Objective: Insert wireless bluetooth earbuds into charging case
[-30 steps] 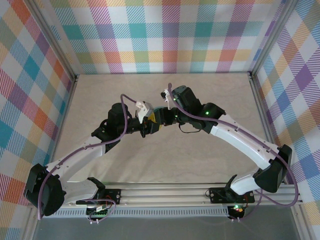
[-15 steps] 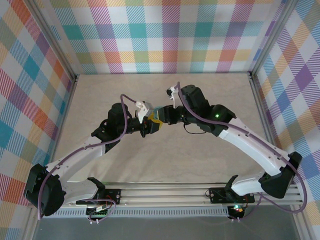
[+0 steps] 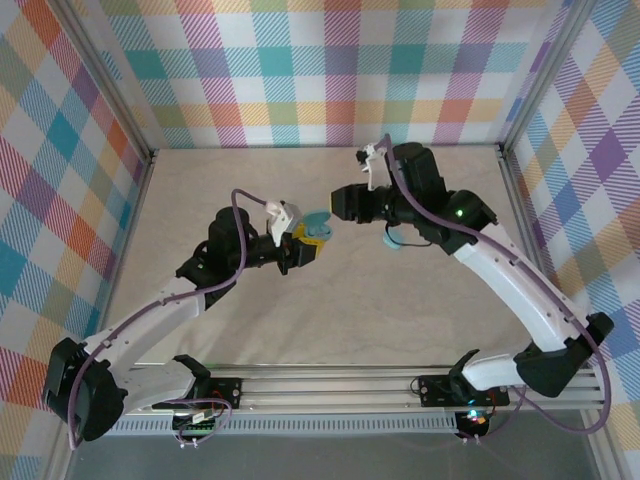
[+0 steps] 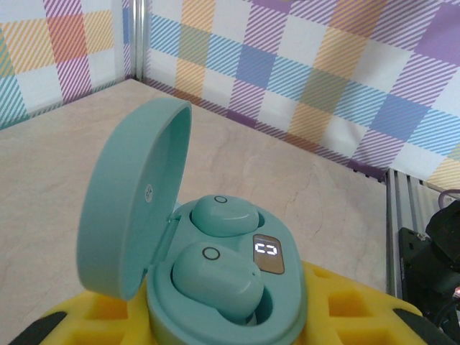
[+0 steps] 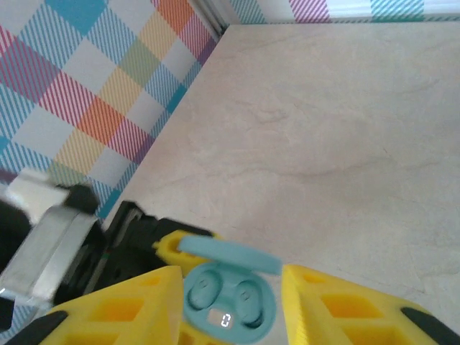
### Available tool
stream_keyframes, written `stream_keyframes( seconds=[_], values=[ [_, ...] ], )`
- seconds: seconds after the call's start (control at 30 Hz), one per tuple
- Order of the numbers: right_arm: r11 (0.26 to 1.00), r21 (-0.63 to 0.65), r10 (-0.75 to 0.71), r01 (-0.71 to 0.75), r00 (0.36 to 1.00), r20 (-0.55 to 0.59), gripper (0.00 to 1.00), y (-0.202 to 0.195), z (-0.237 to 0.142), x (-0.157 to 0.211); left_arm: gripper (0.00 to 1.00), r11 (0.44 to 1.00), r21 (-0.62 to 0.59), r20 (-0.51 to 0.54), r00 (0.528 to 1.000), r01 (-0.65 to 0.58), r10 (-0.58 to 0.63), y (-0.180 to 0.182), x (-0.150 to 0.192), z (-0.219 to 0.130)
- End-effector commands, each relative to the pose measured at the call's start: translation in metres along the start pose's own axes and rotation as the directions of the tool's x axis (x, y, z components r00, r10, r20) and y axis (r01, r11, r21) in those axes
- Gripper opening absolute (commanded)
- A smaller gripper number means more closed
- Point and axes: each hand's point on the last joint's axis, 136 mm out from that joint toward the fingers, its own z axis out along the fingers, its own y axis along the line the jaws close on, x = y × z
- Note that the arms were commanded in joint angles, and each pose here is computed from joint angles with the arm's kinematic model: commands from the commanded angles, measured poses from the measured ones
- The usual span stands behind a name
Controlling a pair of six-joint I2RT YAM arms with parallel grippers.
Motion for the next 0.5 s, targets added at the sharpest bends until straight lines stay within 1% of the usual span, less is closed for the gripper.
stream_keyframes(
  seconds=[0.0, 0.27, 0.47],
  values=[
    [0.991, -0.109, 0.069, -0.082, 0.99, -0.119, 0.43, 0.009, 0.016, 0.015, 0.04, 1.0, 0.012, 0.028, 1.0, -0.006, 0.006, -0.008, -0.006, -0.005],
    [0.97, -0.194, 0.111, -0.148, 0.976, -0.189, 0.43, 0.014, 0.039, 0.018, 0.04, 1.0, 0.02, 0.029, 1.0, -0.005, 0.004, -0.011, -0.007, -0.008],
    [0.965, -0.197, 0.128, -0.17, 0.97, -0.208, 0.41, 0.011, 0.039, 0.022, 0.04, 1.0, -0.01, 0.035, 0.999, -0.018, 0.019, -0.009, -0.009, -0.012]
  ],
)
